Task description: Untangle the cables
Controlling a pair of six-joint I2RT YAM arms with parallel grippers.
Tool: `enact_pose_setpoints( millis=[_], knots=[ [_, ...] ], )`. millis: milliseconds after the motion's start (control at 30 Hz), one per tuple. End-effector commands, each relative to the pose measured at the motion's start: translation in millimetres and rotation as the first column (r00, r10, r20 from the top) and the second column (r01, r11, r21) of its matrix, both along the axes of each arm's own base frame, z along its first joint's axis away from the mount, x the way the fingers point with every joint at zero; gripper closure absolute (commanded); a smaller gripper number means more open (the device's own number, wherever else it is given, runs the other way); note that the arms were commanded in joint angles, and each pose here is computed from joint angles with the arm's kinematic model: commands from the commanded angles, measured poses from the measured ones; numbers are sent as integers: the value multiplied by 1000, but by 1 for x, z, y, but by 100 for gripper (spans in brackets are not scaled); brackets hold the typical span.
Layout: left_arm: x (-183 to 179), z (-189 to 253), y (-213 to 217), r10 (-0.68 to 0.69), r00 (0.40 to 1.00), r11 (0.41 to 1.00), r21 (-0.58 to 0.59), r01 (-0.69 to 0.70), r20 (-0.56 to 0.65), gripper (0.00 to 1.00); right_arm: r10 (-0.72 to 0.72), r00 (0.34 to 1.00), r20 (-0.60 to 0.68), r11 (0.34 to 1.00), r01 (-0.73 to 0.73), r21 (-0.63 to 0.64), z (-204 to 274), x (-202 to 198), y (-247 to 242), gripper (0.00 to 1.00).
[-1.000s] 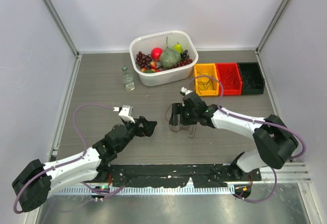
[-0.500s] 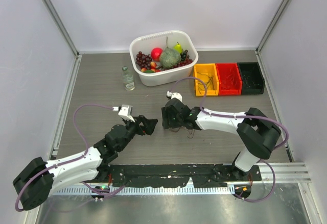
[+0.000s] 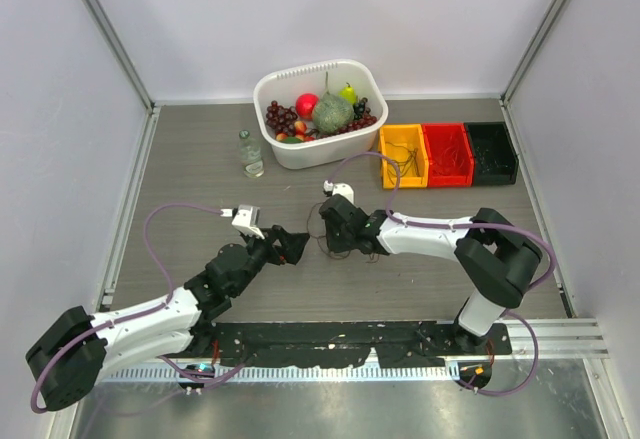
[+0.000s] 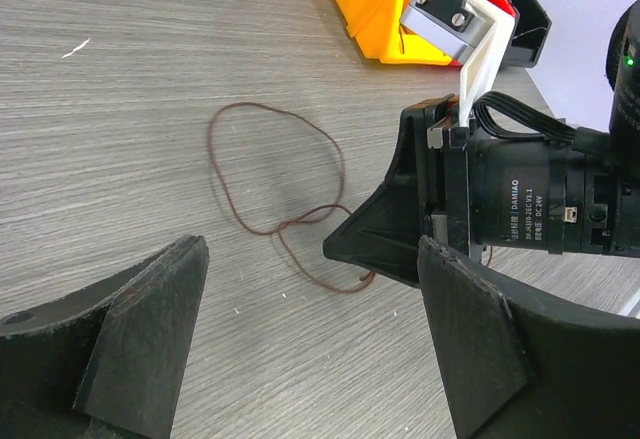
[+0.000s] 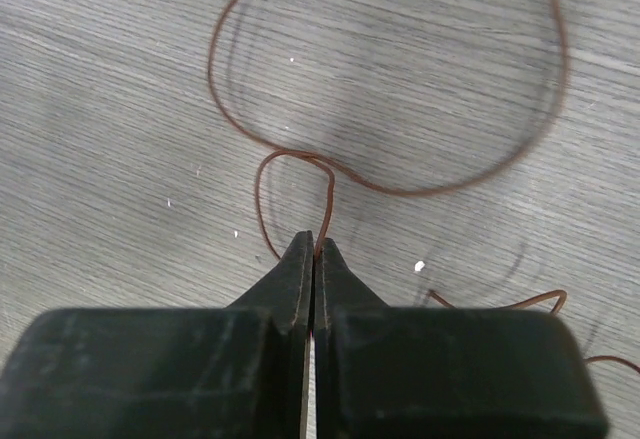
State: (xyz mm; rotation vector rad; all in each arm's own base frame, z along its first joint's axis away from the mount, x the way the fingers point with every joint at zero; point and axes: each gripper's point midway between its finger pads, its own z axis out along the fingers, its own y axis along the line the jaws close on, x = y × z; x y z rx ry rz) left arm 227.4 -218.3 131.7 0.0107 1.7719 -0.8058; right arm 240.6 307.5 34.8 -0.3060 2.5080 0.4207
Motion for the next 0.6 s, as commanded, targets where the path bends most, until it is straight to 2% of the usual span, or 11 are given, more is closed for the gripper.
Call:
enact_pose_setpoints(
  millis=[0, 167, 267, 333, 400, 567],
  knots=[
    [6, 22, -3, 9, 999, 998, -57, -6, 52, 11, -22, 995, 97, 998, 17, 54, 37, 17, 10, 99],
    [5, 23, -3, 9, 998, 998, -61, -6, 55, 11, -49, 982, 184, 995, 33, 90, 82, 25, 0, 99],
    [5, 23, -3, 9, 998, 998, -62, -6, 56, 11, -30, 988, 152, 994, 14, 110, 84, 23, 0, 99],
    [5, 24, -3, 8, 998, 998, -65, -4, 56, 11, 16, 994, 107, 995, -26, 97, 72, 19, 4, 95],
    [5, 24, -3, 8, 998, 998, -63, -4, 57, 11, 64, 995, 73, 992, -71, 103, 62, 14, 13, 71],
    [5, 23, -3, 8, 998, 998, -64, -4, 58, 12, 118, 992, 51, 986, -123, 111, 42, 8, 24, 47]
  ],
)
